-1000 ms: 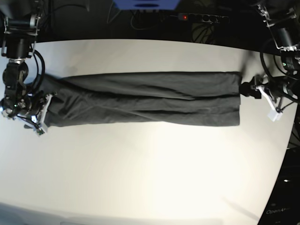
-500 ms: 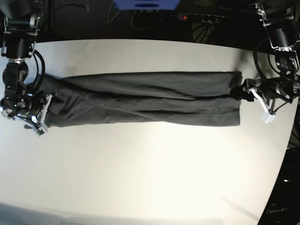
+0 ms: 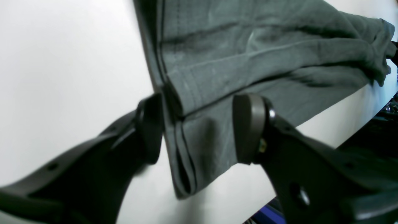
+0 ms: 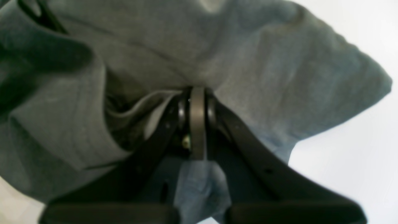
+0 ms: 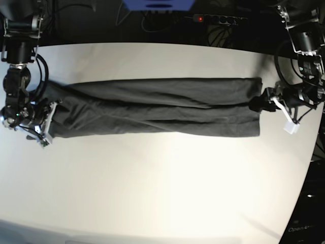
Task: Fold the T-shirt properly
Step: 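Pull the left gripper's held end outward to tension the strip, then lift the strip end with the left gripper and carry it toward the right gripper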
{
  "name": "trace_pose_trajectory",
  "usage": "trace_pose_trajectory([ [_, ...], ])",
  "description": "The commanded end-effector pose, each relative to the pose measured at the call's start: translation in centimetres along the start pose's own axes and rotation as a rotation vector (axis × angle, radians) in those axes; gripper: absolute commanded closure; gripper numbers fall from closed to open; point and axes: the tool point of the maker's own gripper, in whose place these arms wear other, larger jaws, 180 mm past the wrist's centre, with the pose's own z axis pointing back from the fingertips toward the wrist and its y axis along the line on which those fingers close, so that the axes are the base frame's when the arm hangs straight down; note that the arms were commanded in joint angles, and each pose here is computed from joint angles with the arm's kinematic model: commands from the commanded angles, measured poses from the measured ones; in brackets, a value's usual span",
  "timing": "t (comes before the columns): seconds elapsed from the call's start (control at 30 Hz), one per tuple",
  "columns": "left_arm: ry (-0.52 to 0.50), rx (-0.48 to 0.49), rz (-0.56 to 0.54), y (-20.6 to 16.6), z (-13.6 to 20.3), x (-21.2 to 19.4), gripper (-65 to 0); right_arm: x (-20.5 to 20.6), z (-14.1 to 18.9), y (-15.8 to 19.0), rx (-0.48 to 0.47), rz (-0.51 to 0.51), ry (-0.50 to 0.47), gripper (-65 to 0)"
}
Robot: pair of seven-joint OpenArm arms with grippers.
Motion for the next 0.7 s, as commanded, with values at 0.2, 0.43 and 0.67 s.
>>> trace_pose_trajectory([
  [0.2, 0.162, 0.072, -0.061, 1.0, -1.4, -0.8, -34.7, -1.2, -0.7, 1.8, 0.053, 0.017, 0.046, -1.5],
  [0.43, 0.266, 0.091, -0.055, 1.2, -3.4, -2.4, -34.7, -1.2, -0.8, 1.8, 0.054, 0.017, 0.045, -1.5],
  [0.67, 0.345, 0.113, -0.109, -0.1, -5.4, -2.8, -33.8, -1.1, -0.8, 1.9, 0.055, 0.016, 0.043, -1.5],
])
